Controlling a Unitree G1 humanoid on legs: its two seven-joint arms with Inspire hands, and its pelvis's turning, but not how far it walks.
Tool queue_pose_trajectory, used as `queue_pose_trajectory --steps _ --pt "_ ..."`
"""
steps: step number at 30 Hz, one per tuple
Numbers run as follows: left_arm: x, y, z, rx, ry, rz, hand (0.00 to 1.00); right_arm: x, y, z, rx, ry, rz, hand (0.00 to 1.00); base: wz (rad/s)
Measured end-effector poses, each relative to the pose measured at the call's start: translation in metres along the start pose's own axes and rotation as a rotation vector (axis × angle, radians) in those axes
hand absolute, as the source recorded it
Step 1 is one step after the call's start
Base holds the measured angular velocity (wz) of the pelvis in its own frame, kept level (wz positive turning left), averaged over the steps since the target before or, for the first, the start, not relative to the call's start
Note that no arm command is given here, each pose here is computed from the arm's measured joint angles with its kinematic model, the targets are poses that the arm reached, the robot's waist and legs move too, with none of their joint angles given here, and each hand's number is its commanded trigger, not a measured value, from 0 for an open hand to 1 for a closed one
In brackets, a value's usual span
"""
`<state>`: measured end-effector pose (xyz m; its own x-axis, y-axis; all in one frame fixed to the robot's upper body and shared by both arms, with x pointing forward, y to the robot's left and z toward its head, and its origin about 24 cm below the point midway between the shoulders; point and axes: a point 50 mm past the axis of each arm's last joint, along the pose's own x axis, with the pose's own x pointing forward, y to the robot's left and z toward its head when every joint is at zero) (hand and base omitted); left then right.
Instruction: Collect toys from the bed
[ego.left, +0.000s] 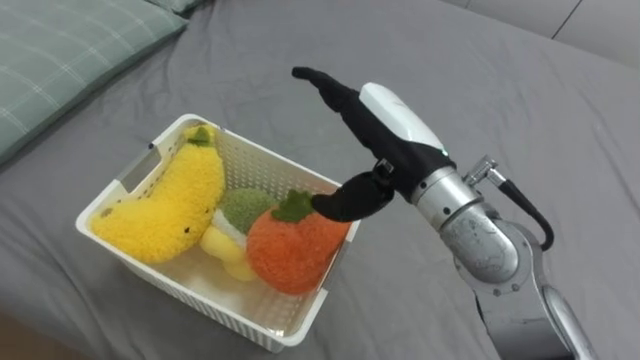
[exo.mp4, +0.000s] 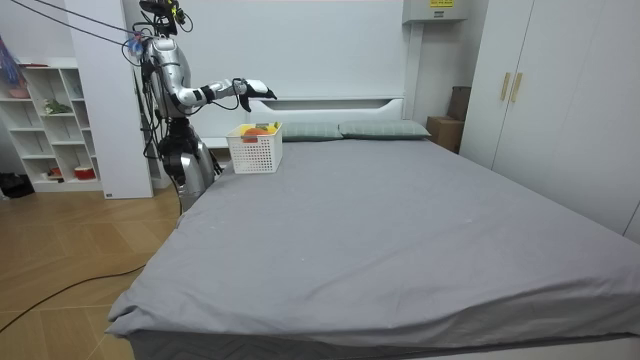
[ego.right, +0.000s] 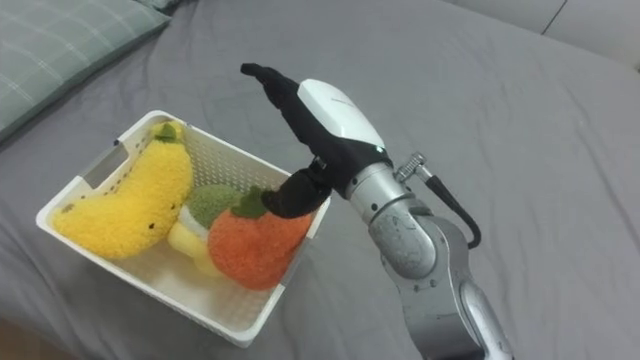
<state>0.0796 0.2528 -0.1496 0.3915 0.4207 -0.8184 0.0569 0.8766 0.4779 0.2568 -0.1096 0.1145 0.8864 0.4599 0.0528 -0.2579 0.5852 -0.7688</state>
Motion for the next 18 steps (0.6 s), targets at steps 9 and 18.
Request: queue_pose_trajectory --steps 9,18 --pt "-0.003 0.007 -0.014 -0.055 0.041 0.056 0.0 -0.026 -0.014 -0.041 0.148 0.151 -0.164 0.0 0.01" --pt "-0.007 0.014 -0.033 -0.076 0.085 0.117 0.0 -0.073 -0.04 -0.084 0.239 0.329 -0.462 0.0 -0.2"
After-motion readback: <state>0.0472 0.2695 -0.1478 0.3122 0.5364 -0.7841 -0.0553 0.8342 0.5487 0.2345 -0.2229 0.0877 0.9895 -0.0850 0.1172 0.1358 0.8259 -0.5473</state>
